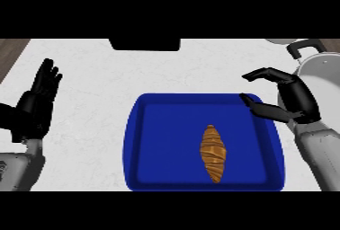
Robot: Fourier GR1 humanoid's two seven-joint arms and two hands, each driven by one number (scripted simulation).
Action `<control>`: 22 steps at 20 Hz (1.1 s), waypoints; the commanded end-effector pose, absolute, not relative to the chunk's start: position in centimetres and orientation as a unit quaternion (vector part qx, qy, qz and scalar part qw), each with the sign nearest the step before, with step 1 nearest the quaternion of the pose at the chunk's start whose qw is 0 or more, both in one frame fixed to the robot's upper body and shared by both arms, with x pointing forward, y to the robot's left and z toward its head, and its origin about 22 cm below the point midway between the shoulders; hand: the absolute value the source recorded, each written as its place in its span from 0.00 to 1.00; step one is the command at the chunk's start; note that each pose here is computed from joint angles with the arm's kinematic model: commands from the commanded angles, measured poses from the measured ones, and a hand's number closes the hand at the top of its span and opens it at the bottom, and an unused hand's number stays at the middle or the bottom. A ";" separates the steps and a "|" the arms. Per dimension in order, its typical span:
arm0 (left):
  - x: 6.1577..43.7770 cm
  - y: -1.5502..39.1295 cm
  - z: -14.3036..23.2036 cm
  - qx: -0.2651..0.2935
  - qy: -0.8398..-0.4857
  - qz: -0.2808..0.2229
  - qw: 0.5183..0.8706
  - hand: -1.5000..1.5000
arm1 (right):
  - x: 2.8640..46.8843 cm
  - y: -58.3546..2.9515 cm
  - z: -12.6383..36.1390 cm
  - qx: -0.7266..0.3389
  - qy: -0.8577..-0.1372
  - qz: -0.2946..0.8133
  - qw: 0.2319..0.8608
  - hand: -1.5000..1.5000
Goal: Pick the croissant from the tray and place it in the pot
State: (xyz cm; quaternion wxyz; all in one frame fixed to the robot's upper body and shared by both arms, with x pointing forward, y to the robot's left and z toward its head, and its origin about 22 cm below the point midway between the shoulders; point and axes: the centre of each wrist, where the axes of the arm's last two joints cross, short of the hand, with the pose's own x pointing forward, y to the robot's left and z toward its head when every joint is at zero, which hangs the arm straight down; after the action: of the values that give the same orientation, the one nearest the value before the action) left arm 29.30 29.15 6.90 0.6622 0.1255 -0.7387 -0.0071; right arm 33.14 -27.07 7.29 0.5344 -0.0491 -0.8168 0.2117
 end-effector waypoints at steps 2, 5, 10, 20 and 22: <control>28.4 27.2 7.1 0.083 -0.720 0.021 0.688 0.50 | 32.0 -29.1 0.0 -0.042 -0.833 0.203 0.513 0.00; 28.4 29.4 9.1 0.090 -0.722 0.028 0.686 0.50 | 32.1 -31.8 0.1 -0.019 -0.854 0.214 0.473 0.00; 27.3 27.7 8.9 0.092 -0.717 0.034 0.690 0.50 | 33.1 -30.9 7.1 0.009 -0.821 0.311 0.479 0.00; 28.1 28.3 7.8 0.085 -0.713 0.025 0.695 0.50 | 32.4 -25.0 11.7 -0.040 -0.648 0.576 0.497 0.00; 27.6 28.8 7.5 0.086 -0.717 0.029 0.691 0.50 | 30.1 -22.2 10.4 -0.028 -0.616 0.609 0.498 0.00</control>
State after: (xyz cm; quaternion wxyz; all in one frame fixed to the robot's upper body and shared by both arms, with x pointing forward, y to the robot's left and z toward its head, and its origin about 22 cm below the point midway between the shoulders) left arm 28.31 28.21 8.46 0.6897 0.0893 -0.7179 0.0299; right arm 31.98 -25.34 10.52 0.5026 -0.0138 -0.6749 0.5401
